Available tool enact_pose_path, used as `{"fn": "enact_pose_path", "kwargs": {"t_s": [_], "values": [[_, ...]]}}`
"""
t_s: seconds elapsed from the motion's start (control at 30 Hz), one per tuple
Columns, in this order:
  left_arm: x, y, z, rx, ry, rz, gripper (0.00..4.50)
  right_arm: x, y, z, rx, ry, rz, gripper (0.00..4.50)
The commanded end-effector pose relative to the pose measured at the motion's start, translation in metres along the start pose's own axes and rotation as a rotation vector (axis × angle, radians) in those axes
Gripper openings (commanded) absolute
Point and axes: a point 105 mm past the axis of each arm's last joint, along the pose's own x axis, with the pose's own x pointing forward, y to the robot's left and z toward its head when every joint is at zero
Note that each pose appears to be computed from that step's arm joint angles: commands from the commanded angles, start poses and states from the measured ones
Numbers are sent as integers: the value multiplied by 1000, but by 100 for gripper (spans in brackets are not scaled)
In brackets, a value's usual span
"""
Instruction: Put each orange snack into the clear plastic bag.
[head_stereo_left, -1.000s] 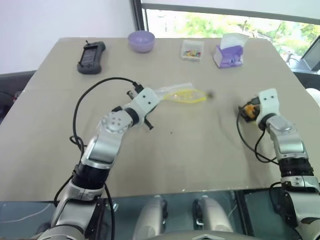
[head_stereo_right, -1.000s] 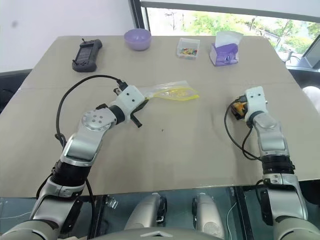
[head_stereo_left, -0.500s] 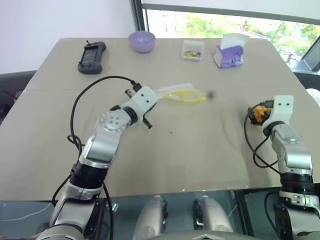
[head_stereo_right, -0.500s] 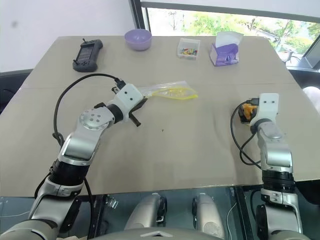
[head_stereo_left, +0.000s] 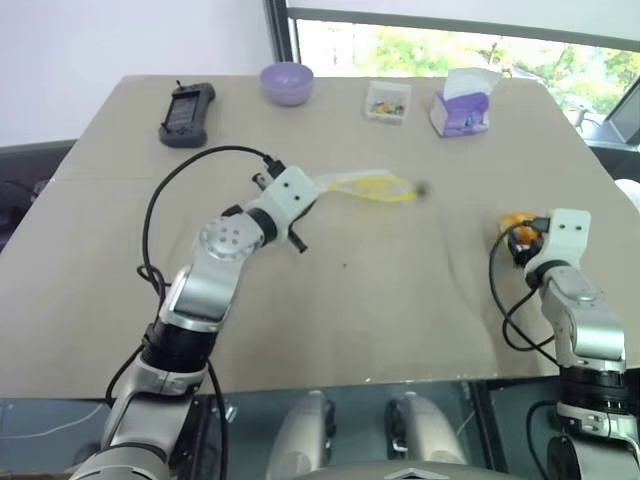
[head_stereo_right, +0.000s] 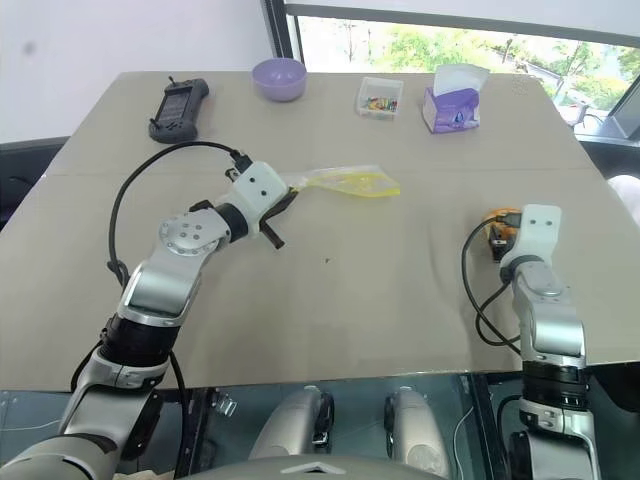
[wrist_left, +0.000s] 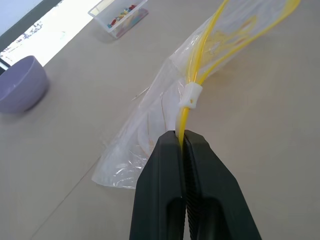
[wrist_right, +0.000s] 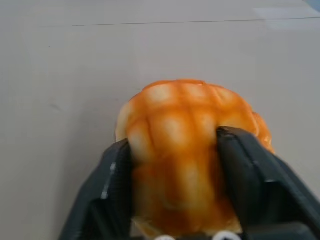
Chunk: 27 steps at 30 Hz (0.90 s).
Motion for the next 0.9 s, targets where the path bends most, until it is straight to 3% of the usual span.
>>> {"fn": "enact_pose_path", "kwargs": {"t_s": [0.03,0.1,0.23,0.47,0.7,0.8,0.9], "values": [[-2,9,13,9,-55,34,0,-2,-7,12,-76,-64,14,119],[-2,9,17,-20,-74,36,0,-6,8,31,-129,-154,113,119],[-1,11,20,-32,-80,41,0,-40,72,73,-129,-301,523,119],[0,8,24,0,-92,43,0,-75,127,101,-28,-347,855,119],[-3,-4,27,41,-112,20,0,-81,146,103,-1,-335,948,119],[-4,-3,22,47,-91,27,0,-73,131,108,4,-340,898,119],[-5,0,17,50,-69,38,0,-50,100,107,-33,-326,725,119]]}}
